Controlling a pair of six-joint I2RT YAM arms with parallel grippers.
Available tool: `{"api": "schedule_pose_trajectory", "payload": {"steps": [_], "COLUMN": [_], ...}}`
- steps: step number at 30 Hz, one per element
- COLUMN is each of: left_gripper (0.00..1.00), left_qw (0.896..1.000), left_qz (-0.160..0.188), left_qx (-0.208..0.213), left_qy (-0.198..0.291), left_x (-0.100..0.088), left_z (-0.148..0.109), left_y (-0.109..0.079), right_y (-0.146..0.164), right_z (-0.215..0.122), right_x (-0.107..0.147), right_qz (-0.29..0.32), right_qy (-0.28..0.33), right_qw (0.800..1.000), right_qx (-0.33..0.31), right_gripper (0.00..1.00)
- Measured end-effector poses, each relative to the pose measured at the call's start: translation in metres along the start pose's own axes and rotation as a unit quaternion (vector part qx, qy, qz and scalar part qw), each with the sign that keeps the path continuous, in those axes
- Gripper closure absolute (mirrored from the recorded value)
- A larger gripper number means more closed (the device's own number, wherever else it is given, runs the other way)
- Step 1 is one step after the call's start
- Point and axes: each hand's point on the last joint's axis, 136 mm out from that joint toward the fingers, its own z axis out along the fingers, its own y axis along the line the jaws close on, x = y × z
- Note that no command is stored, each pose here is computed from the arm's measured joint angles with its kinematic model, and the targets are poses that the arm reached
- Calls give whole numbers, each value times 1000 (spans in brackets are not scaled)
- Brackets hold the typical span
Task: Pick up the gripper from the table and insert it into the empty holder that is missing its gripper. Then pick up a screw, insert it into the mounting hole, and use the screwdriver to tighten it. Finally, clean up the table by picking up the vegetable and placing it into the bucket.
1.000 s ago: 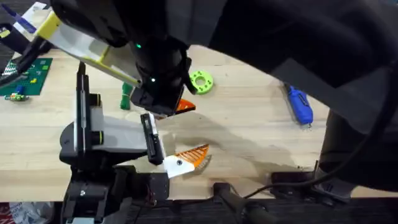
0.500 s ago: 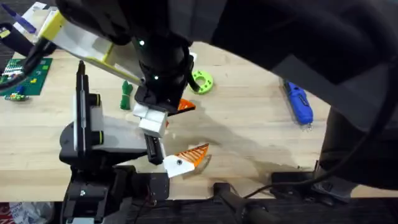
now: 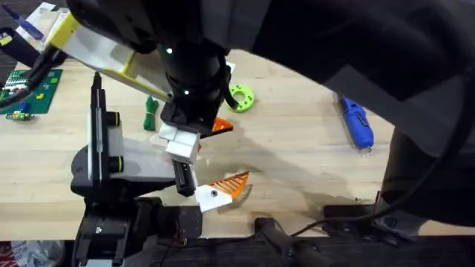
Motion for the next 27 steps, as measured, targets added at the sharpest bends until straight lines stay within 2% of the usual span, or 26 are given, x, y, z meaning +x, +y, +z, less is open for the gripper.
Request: {"api": "schedule_pose_trajectory", "payload": {"steps": [15, 27], "left_gripper": [14, 14], "left_qw": [1000, 1000], "left_qz": [0, 0], "left_qx": [0, 0], "left_qy": [0, 0], "left_x": [0, 0], "left_z": [0, 0], "left_y": [0, 0], "right_y": [-1, -14], "right_z": [-6, -60], "right_x": [1, 22], "right_qz": [2, 25], "right_qy": [-7, -65], "right_qw": [1000, 998], "right_qx": [1, 11], "right_gripper": [15, 15]}}
